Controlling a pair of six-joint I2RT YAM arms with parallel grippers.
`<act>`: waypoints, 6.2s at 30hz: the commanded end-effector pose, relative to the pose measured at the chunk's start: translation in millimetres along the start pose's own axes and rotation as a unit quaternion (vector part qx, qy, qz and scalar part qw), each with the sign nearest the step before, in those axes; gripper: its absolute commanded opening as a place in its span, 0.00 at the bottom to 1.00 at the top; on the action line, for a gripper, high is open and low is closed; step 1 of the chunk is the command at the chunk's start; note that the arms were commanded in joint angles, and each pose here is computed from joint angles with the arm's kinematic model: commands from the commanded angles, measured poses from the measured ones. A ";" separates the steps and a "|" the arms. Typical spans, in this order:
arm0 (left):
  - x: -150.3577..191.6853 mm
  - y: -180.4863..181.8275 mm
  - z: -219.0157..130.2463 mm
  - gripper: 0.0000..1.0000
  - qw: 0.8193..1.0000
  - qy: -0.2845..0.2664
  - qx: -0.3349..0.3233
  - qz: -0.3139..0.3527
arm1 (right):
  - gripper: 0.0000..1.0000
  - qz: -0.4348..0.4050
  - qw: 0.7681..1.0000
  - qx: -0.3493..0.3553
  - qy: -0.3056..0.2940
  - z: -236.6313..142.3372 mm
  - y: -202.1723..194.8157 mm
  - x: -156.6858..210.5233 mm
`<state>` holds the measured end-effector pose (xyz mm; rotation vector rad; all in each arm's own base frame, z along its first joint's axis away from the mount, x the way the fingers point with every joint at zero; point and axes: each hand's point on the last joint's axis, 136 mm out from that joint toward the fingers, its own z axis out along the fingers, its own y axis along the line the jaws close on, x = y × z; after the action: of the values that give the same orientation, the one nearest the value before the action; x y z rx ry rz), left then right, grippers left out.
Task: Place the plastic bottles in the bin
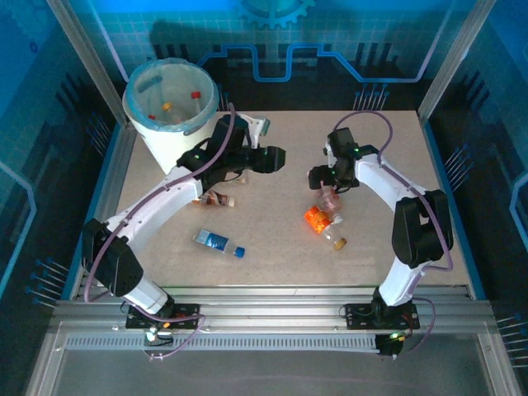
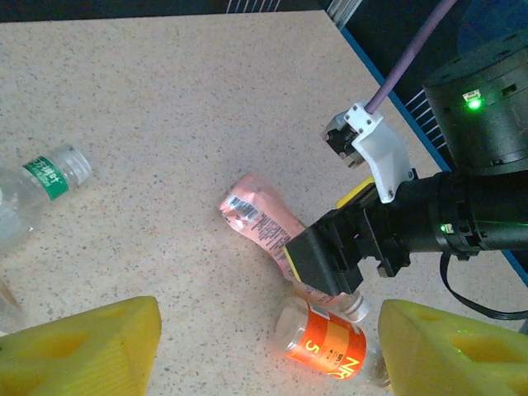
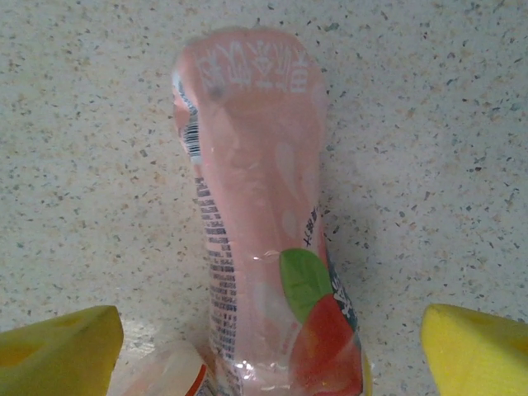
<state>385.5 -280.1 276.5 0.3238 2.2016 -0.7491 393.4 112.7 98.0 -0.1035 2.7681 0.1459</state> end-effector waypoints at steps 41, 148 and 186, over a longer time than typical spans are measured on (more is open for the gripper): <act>-50.9 -47.4 -32.7 0.71 0.994 -0.071 0.077 -0.039 | 0.54 -0.036 0.991 -0.080 -0.103 -93.8 35.4 -7.6; -234.8 74.5 -313.7 0.46 0.896 -0.410 -0.167 -0.020 | 0.99 -0.205 0.840 -0.347 -0.363 -312.8 292.9 -42.8; -172.7 250.3 -99.6 0.52 0.977 -0.148 -0.130 -0.083 | 0.99 -0.223 0.895 -0.294 -0.251 -203.8 322.8 -83.1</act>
<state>548.0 -10.4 371.8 -0.1558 2.0088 -0.4804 367.2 417.7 347.1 -0.7453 2.0233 0.7489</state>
